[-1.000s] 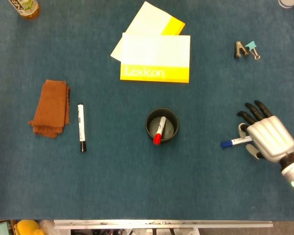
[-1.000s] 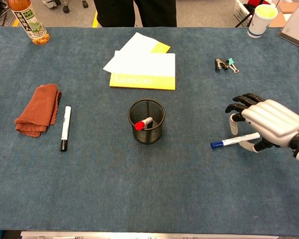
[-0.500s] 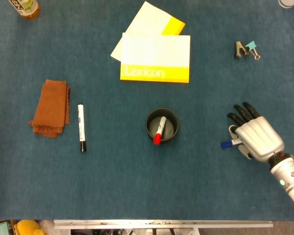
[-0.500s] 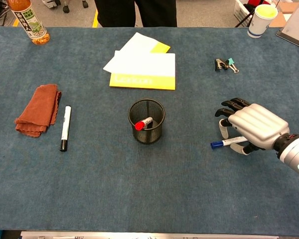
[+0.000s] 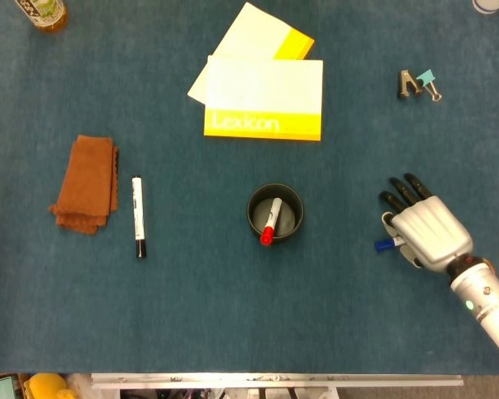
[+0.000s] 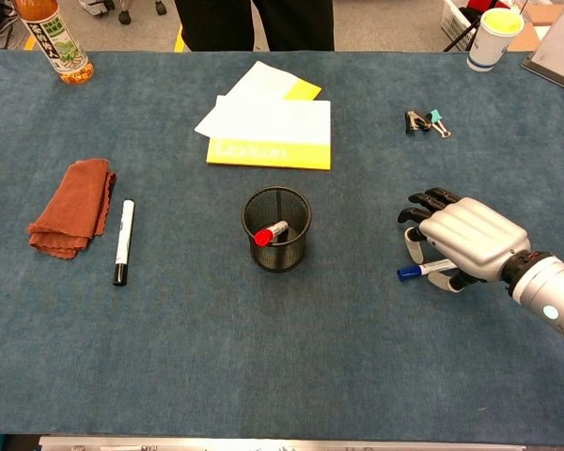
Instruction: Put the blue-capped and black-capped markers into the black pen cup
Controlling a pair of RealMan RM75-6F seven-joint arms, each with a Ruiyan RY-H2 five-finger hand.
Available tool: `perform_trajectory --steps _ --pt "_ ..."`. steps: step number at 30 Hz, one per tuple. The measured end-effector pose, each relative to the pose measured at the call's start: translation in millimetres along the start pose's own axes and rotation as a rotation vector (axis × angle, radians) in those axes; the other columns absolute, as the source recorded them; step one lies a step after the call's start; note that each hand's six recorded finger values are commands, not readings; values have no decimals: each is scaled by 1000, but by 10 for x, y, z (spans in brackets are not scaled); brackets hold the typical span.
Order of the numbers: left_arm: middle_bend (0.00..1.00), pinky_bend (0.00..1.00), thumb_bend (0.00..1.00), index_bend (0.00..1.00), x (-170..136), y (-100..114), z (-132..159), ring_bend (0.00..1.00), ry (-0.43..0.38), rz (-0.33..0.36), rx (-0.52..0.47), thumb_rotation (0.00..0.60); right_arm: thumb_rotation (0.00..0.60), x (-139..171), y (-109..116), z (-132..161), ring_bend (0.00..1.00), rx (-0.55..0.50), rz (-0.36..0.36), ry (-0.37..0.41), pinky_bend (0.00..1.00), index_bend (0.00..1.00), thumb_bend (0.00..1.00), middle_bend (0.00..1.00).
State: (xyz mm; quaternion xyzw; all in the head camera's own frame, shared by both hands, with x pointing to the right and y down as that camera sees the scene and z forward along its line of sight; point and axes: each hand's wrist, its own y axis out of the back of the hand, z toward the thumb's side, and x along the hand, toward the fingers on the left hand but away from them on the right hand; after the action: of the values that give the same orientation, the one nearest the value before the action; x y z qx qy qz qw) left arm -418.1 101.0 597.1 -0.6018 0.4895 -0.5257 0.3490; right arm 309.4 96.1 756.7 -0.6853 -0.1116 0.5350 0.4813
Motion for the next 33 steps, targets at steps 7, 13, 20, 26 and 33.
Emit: perform_trajectory --steps 7,13,20,26,33 --pt "39 10 308 270 -4 -1 -6 0 2 -1 -3 600 600 -32 -9 20 49 32 13 7 68 524 260 196" --pt "39 10 308 269 -11 11 -17 0 5 3 -7 600 600 -42 -15 36 48 46 21 8 67 544 283 197" --pt "39 10 308 269 -16 9 -21 0 6 1 -11 600 600 -35 5 26 48 36 13 0 68 599 291 202" --pt "39 10 308 269 -21 37 -12 0 3 7 -19 600 600 -46 235 20 48 -93 -42 -6 68 600 291 208" --pt "39 10 308 270 -39 49 9 0 -2 9 -22 600 600 -94 840 -2 48 -388 -159 27 68 613 291 233"
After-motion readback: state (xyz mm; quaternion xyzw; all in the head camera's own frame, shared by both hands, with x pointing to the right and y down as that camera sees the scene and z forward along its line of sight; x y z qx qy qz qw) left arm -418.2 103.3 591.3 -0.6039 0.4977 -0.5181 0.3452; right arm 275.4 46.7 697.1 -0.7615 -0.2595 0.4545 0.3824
